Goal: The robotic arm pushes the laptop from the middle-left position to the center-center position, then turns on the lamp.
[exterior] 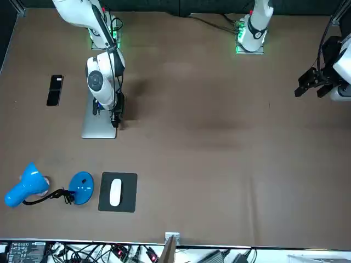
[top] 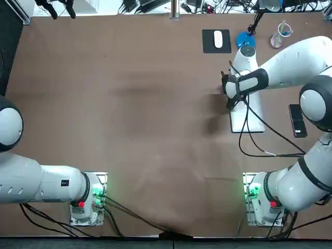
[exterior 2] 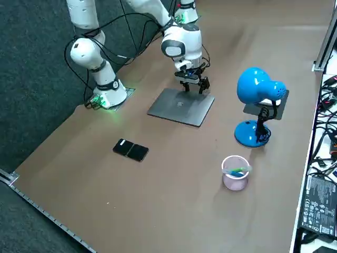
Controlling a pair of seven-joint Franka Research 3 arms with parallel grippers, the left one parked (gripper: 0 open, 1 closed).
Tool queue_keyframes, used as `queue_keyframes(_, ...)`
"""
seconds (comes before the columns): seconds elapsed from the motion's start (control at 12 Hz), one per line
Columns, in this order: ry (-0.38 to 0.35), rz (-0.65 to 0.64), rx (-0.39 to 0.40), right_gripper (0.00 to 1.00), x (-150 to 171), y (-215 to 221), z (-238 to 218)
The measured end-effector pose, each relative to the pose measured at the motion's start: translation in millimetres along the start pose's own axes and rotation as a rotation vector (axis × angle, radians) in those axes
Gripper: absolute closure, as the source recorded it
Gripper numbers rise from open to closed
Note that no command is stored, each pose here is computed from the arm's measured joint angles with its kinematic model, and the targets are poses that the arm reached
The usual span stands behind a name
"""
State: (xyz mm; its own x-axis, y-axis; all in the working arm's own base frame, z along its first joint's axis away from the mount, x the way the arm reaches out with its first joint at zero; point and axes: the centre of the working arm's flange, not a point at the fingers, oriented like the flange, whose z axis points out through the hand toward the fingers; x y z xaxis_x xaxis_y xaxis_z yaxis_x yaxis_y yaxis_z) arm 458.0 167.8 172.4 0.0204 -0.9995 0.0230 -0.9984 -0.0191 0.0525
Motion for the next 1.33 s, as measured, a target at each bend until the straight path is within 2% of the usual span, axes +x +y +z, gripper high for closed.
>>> queue_keyframes(0.33, -0.001, -0.011, 0.001, 0.0, 0, 0, -1)
queue_keyframes(0.58, -0.007, -0.07, 0.017, 0.0, -1, -4, -12)
queue_keyframes(1.08, -0.017, -0.376, 0.091, 0.03, -3, -51, -73)
queue_keyframes(1.17, -0.015, -0.423, 0.098, 0.11, -1, -64, -85)
queue_keyframes(1.25, -0.012, -0.464, 0.105, 0.13, 2, -78, -99)
queue_keyframes(1.33, 0.008, -0.54, 0.108, 0.28, 10, -109, -125)
